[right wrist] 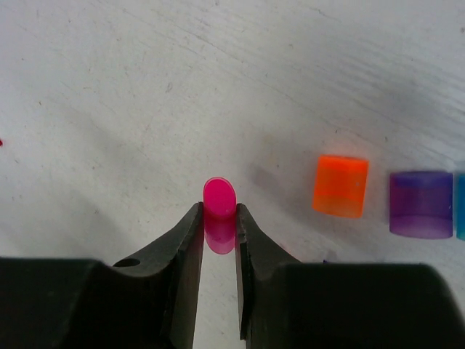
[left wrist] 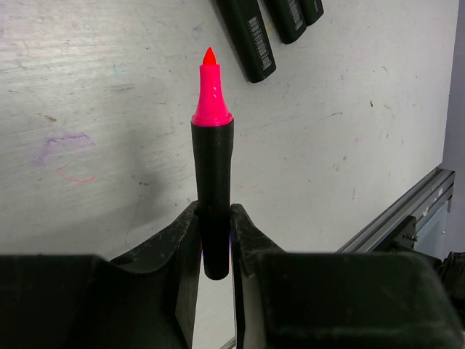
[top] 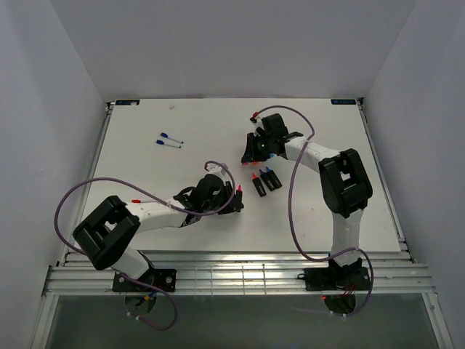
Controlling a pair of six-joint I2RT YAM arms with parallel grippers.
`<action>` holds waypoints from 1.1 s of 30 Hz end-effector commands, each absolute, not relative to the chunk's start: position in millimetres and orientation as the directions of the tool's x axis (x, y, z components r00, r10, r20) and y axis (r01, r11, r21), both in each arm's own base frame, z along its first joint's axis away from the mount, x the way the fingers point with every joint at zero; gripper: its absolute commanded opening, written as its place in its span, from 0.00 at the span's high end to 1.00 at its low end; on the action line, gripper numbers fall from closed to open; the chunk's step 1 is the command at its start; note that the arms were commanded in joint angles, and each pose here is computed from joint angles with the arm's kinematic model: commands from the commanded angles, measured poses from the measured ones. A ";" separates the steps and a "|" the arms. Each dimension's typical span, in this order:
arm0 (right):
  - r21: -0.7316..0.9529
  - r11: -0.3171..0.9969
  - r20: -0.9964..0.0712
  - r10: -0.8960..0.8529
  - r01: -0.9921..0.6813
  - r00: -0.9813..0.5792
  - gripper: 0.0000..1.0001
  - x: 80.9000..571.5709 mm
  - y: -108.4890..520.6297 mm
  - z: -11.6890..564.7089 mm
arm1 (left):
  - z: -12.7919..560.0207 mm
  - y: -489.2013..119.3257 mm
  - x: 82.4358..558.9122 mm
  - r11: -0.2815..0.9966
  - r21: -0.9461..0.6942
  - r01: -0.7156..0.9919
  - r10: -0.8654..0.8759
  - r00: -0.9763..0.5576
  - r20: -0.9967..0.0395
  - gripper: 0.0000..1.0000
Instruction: Open the pen caps
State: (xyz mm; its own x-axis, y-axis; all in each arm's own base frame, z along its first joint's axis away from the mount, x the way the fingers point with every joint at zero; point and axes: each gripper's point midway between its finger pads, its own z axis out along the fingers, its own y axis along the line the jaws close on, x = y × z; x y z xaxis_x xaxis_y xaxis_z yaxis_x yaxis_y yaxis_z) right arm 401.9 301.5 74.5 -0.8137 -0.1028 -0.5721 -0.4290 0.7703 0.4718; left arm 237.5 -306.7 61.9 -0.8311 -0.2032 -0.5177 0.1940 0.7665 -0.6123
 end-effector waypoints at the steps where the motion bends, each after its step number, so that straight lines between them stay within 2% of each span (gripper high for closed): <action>1: 0.464 0.700 -0.616 -0.187 -0.544 -0.766 0.91 411.0 310.2 88.8 | 82.7 -334.4 242.4 0.654 -0.722 0.223 -0.257 -0.833 -0.490 1.00; 6: 0.468 0.683 -0.593 -0.228 -0.561 -0.772 0.87 415.4 310.5 77.6 | 82.6 -349.4 257.7 0.629 -0.747 0.215 -0.284 -0.831 -0.478 1.00; 11: 0.455 0.695 -0.582 -0.241 -0.557 -0.777 0.85 419.2 308.6 69.3 | 63.6 -359.0 269.8 0.633 -0.760 0.148 -0.300 -0.858 -0.417 1.00; 20: 0.415 0.725 -0.568 -0.264 -0.549 -0.779 0.76 426.0 303.1 57.2 | 49.9 -353.1 281.4 0.673 -0.736 0.071 -0.351 -0.845 -0.403 1.00; 23: 0.407 0.733 -0.560 -0.272 -0.546 -0.782 0.72 429.0 302.4 51.8 | 41.4 -350.9 281.2 0.681 -0.731 0.041 -0.358 -0.852 -0.381 0.94; 26: 0.394 0.743 -0.556 -0.275 -0.540 -0.784 0.66 430.7 299.5 47.1 | 36.8 -349.9 282.0 0.687 -0.726 0.026 -0.360 -0.856 -0.372 0.84; 29: 0.374 0.757 -0.555 -0.279 -0.535 -0.783 0.64 432.7 295.9 43.7 | 34.2 -346.0 285.2 0.694 -0.720 0.011 -0.370 -0.852 -0.370 0.71; 33: 0.363 0.761 -0.556 -0.287 -0.538 -0.780 0.54 434.8 294.9 42.5 | 28.5 -339.3 290.2 0.698 -0.716 -0.010 -0.382 -0.851 -0.360 0.62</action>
